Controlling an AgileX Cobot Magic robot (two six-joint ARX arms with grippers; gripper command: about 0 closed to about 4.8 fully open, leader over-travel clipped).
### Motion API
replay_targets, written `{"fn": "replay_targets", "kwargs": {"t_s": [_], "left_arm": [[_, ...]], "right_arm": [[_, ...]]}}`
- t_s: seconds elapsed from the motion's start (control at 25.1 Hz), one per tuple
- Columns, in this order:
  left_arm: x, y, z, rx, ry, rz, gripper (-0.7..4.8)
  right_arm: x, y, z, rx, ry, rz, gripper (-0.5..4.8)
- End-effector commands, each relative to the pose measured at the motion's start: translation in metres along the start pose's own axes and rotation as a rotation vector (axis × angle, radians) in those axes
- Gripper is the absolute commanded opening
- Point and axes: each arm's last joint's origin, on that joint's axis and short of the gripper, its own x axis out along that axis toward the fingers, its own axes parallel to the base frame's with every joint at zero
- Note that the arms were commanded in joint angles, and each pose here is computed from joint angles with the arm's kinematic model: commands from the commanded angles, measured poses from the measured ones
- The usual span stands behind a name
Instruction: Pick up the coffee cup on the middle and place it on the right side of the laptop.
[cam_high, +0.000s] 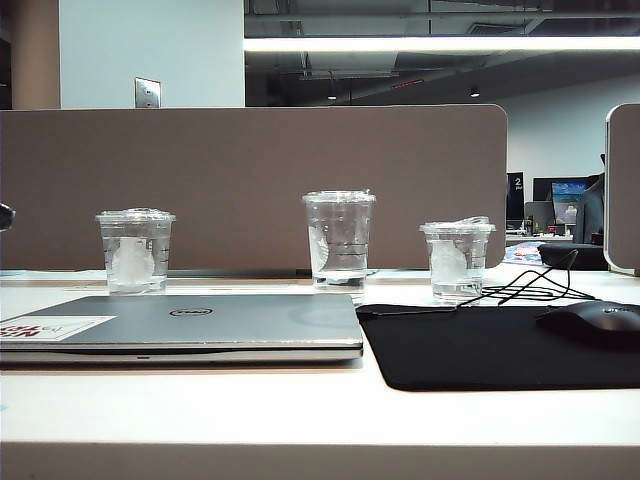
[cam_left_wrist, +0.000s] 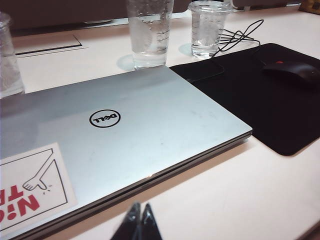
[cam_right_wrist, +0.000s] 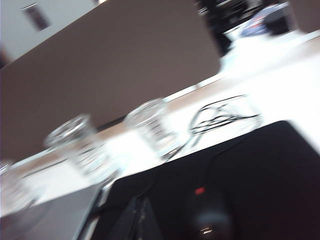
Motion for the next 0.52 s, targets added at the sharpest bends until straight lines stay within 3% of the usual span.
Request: {"fn": "replay_targets", "kwargs": {"t_s": [0.04, 0.28, 0.44, 0.52], "left_arm": [[0.000, 0.000, 0.001, 0.004, -0.005, 0.000, -0.05], [0.000, 0.000, 0.005, 0.003, -0.053, -0.001, -0.05], [0.000, 0.000, 0.005, 0.003, -0.053, -0.001, -0.05], [0.000, 0.000, 0.005, 0.003, -0.053, -0.001, -0.05]], "right_arm": [[-0.001, 0.007, 0.005, -0.012, -0.009, 0.160, -0.05], [0.000, 0.022, 0.025, -0.015, 0.042, 0.214, -0.06], [0.027, 0.043, 0.059, -0.181, 0.113, 0.248, -0.04], [0.047, 0.050, 0.064, -0.261, 0.191, 0.282, 0.57]]}}
